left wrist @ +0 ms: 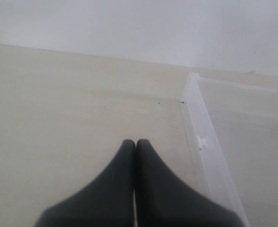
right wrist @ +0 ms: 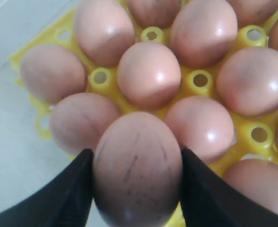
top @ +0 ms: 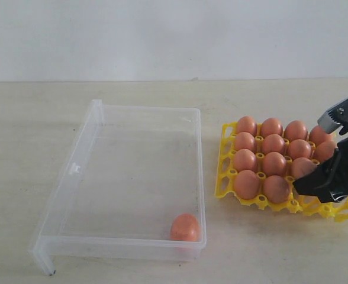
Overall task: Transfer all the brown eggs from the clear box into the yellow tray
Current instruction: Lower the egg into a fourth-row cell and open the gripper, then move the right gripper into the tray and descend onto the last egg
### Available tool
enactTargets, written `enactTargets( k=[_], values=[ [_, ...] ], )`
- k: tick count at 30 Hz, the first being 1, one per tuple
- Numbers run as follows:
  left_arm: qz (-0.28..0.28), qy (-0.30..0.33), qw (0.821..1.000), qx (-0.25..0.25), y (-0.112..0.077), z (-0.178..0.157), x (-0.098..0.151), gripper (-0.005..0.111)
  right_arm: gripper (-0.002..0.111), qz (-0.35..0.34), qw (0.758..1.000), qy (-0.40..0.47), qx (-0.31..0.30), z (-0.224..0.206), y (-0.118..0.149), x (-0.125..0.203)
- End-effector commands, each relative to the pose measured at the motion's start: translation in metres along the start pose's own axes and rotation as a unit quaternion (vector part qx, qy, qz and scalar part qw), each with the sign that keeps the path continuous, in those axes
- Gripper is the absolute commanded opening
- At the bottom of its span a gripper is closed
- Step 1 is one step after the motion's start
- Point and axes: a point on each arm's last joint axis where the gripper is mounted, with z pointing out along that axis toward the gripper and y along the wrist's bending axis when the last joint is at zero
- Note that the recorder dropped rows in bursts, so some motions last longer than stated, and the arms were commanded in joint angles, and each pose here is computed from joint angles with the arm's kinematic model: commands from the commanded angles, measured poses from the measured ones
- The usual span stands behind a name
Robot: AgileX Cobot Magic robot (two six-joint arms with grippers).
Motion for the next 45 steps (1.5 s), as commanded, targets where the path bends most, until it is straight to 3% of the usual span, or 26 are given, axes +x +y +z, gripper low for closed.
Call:
enactTargets(
  k=[1,4,9,12,15,24,28,30,31,33,34,35,36,38,40,42,43,44,45],
  values=[
    [-0.001,-0.004,1.0,0.002,0.0,0.0,-0.001,-0.004,0.001,0.005,1.0,0.008,0.004,0.0,0.0,0.002],
    [-0.001,-0.004,1.0,0.002,0.0,0.0,-0.001,-0.004,0.011,0.009,1.0,0.008,0.006,0.0,-0.001,0.002],
    [-0.001,-0.004,1.0,0.002,0.0,0.0,-0.001,-0.004,0.043,0.019,1.0,0.006,0.006,0.0,-0.001,0.002],
    [-0.001,-0.004,1.0,0.002,0.0,0.0,-0.001,-0.004,0.056,0.035,0.999,-0.003,0.007,0.0,-0.001,0.0],
    [-0.001,-0.004,1.0,0.002,0.0,0.0,-0.001,-0.004,0.061,0.046,0.999,-0.011,0.008,0.0,-0.001,-0.001],
    [-0.001,-0.004,1.0,0.002,0.0,0.0,-0.001,-0.004,0.061,0.053,0.998,-0.016,0.008,0.0,-0.002,-0.003],
    [-0.001,-0.004,1.0,0.002,0.0,0.0,-0.001,-0.004,0.056,0.076,0.996,-0.046,-0.026,-0.009,0.004,-0.017],
    [-0.001,-0.004,1.0,0.002,0.0,0.0,-0.001,-0.004,0.035,0.094,0.988,-0.084,-0.091,-0.025,0.018,-0.039],
    [-0.001,-0.004,1.0,0.002,0.0,0.0,-0.001,-0.004,0.016,0.099,0.98,-0.11,-0.136,-0.036,0.032,-0.059],
    [-0.001,-0.004,1.0,0.002,0.0,0.0,-0.001,-0.004,0.0,0.024,0.973,-0.141,-0.179,-0.05,0.067,-0.097],
    [-0.001,-0.004,1.0,0.002,0.0,0.0,-0.001,-0.004,0.0,-0.01,0.971,-0.149,-0.185,-0.051,0.082,-0.11],
    [-0.001,-0.004,1.0,0.002,0.0,0.0,-0.001,-0.004,0.0,-0.081,0.967,-0.158,-0.183,-0.049,0.115,-0.134],
    [-0.001,-0.004,1.0,0.002,0.0,0.0,-0.001,-0.004,0.0,-0.138,0.963,-0.154,-0.172,-0.043,0.14,-0.145],
    [-0.001,-0.004,1.0,0.002,0.0,0.0,-0.001,-0.004,0.0,-0.238,0.958,-0.153,-0.055,-0.024,0.176,-0.163],
    [-0.001,-0.004,1.0,0.002,0.0,0.0,-0.001,-0.004,0.0,-0.22,0.963,-0.154,0.023,-0.004,0.19,-0.176],
    [-0.001,-0.004,1.0,0.002,0.0,0.0,-0.001,-0.004,0.0,-0.186,0.974,-0.032,0.121,0.021,0.17,-0.182],
    [-0.001,-0.004,1.0,0.002,0.0,0.0,-0.001,-0.004,0.0,-0.191,0.949,0.067,0.243,0.029,0.146,-0.184],
    [-0.001,-0.004,1.0,0.002,0.0,0.0,-0.001,-0.004,0.0,-0.187,0.917,0.137,0.326,0.028,0.132,-0.186],
    [-0.001,-0.004,1.0,0.002,0.0,0.0,-0.001,-0.004,0.0,-0.175,0.895,0.188,0.365,0.025,0.126,-0.188]
  ],
)
